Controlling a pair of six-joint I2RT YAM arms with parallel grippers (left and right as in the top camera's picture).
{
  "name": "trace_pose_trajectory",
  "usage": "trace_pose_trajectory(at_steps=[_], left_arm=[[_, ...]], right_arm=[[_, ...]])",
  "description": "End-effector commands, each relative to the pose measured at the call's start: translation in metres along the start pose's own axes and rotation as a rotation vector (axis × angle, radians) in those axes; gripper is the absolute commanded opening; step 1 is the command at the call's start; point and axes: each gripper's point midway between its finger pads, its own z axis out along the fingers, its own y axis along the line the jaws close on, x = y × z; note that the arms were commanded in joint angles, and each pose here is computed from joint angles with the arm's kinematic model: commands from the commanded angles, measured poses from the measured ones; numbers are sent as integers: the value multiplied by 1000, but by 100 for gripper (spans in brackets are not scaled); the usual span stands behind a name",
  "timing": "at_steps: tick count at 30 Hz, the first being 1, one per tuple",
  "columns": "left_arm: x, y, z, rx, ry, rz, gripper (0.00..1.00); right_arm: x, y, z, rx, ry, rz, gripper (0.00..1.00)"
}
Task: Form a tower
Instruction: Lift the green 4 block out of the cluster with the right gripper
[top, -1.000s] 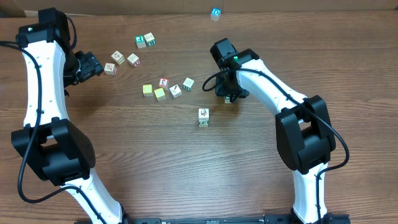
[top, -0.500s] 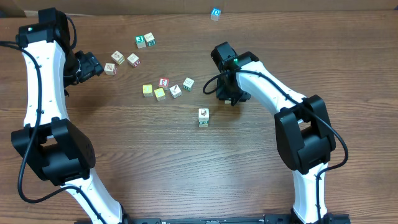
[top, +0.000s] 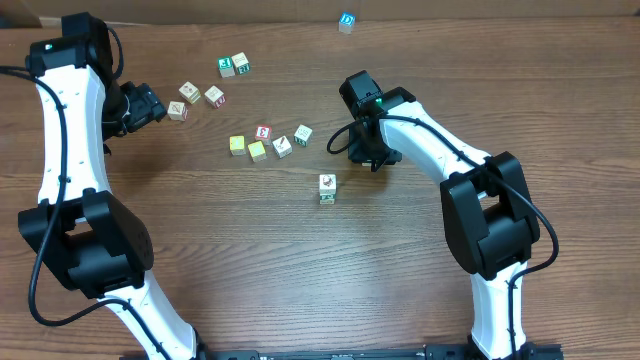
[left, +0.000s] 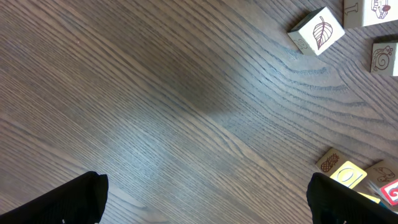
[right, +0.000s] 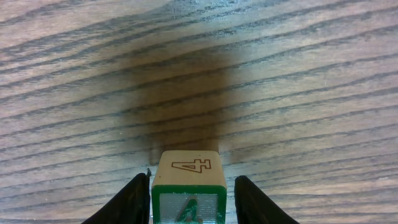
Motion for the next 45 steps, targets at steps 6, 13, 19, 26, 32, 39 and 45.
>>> trace_pose_trajectory(at_steps=[6,13,19,26,32,39,45], left_arm=[[-3,-2,-10,14,-26,3,100],[-3,-2,-10,14,-26,3,100],[-3,-2,-10,14,-26,3,100],[-3,-2,-10,14,-26,3,99],[-3,-2,-10,14,-26,3,99],[-3,-2,-10,14,-26,3,100],[-3,-2,-10,14,-26,3,100]], right_arm=[[-6,-5,-8,-2,-26,9,36],[-7,-4,-8,-5,-32,9,36],[-8,-3,-8,-7,-35,10,36],[-10,-2,-8,-11,-43,11,35],[-11,-2,-8,-13,-46,12,27],[-15,0,-19,-15,-49,12,24],[-30,3,-67,-36,-81,15,23]])
